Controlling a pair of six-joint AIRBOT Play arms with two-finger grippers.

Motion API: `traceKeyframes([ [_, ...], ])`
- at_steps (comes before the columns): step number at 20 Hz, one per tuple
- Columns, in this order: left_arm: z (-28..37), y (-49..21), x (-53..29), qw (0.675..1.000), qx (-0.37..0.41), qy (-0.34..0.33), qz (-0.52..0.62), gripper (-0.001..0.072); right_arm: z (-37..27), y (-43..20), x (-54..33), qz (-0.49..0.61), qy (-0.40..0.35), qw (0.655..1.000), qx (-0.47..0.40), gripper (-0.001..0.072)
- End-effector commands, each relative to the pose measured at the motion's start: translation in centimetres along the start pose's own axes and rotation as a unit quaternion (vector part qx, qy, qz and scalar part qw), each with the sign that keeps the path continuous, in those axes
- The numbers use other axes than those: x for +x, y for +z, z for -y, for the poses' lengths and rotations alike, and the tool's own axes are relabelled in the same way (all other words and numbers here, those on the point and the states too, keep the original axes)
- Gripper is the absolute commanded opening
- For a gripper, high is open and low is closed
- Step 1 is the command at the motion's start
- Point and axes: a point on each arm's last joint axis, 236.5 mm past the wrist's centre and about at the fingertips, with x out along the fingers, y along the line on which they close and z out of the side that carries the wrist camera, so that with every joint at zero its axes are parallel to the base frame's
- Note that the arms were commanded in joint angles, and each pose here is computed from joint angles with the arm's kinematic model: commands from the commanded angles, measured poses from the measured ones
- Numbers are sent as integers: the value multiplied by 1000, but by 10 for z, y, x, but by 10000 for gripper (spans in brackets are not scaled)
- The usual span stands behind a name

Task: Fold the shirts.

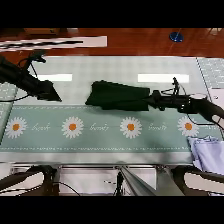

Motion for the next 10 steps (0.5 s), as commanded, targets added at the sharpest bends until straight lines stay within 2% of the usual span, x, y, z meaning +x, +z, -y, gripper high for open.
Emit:
traceKeyframes([
  [1, 16, -3, 7, 1000, 22, -2, -11, 26, -57, 20, -63, 12, 48, 997, -55, 27],
  [5, 24, 1, 8, 999, 39, -12, -2, 26, -85, 47, -183, 101, -21, 991, -86, 27],
  [8, 34, 6, 7, 998, 49, -34, 10, 29, -99, 60, -267, 205, -89, 972, -71, 27],
  [10, 45, 9, 6, 995, 80, -57, 18, 29, -94, 54, -314, 233, -139, 961, -49, 27],
])
